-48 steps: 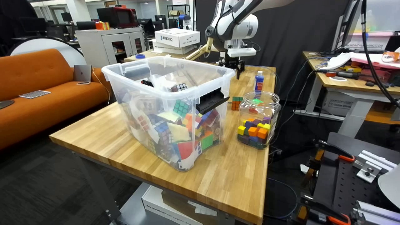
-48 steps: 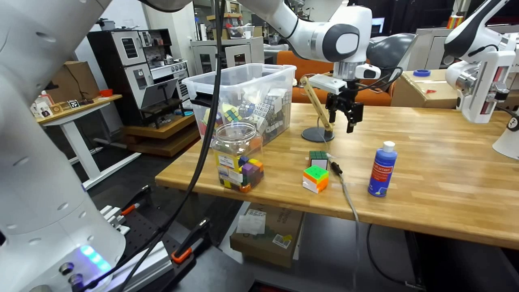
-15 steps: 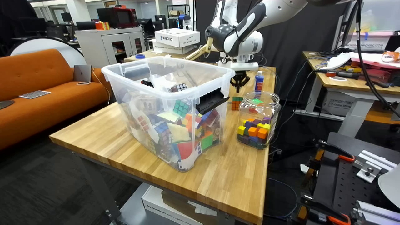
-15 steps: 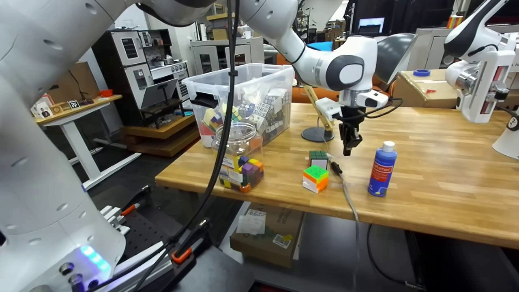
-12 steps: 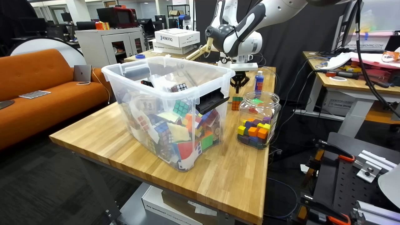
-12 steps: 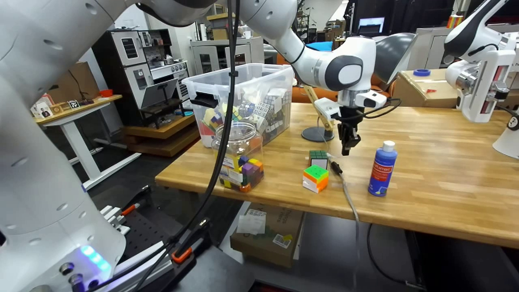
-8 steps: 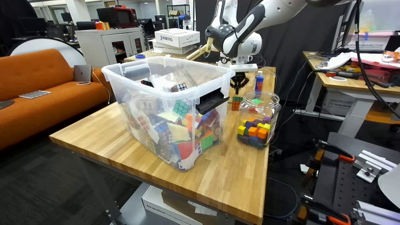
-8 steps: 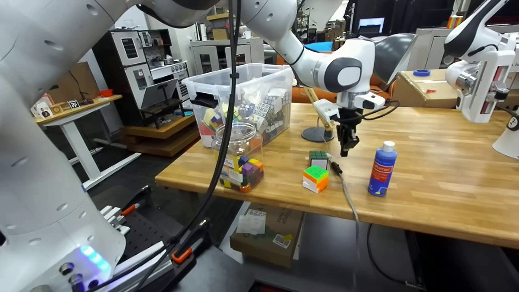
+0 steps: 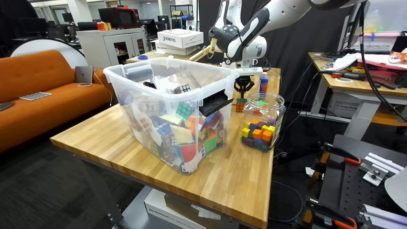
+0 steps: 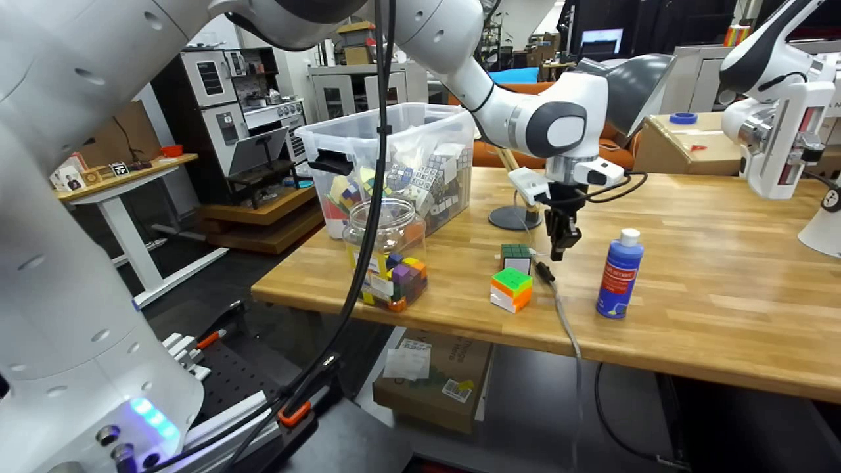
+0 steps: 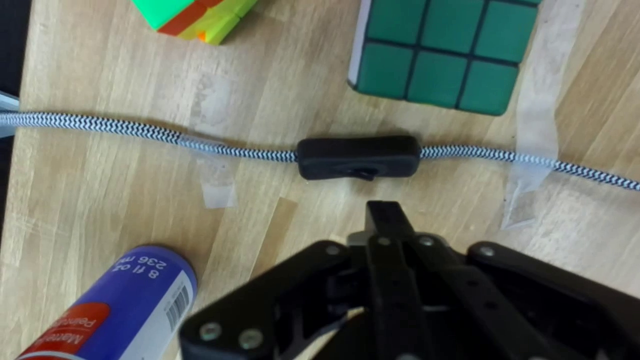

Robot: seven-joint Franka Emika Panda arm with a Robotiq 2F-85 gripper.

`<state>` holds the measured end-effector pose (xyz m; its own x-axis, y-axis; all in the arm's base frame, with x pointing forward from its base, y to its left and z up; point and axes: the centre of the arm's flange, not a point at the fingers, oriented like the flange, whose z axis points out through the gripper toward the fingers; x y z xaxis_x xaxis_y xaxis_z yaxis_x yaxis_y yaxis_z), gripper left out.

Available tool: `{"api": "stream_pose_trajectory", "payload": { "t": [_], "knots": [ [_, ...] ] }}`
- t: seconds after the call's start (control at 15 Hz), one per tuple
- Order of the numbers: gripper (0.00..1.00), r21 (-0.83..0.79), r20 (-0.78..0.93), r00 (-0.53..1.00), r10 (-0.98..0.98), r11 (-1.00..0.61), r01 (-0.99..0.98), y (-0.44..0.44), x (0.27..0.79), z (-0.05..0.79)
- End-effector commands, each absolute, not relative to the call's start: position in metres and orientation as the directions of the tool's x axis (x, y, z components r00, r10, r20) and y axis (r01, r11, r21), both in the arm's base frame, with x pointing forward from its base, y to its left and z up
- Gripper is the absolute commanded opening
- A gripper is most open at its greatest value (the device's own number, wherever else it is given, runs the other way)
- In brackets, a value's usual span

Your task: Turn on the lamp

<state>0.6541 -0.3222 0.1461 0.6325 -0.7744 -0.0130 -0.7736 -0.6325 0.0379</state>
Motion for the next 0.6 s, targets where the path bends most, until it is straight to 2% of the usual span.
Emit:
{"api": "stream_pose_trajectory", "payload": {
  "t": [0.0, 0.53],
  "knots": [
    [0.00, 0.022, -0.035, 0.639, -0.769, -0.639, -0.769, -0.3253, 0.6551, 0.1475],
    [0.00, 0.020, -0.060, 0.638, -0.768, -0.640, -0.768, -0.3195, 0.6512, 0.1414]
  ]
}}
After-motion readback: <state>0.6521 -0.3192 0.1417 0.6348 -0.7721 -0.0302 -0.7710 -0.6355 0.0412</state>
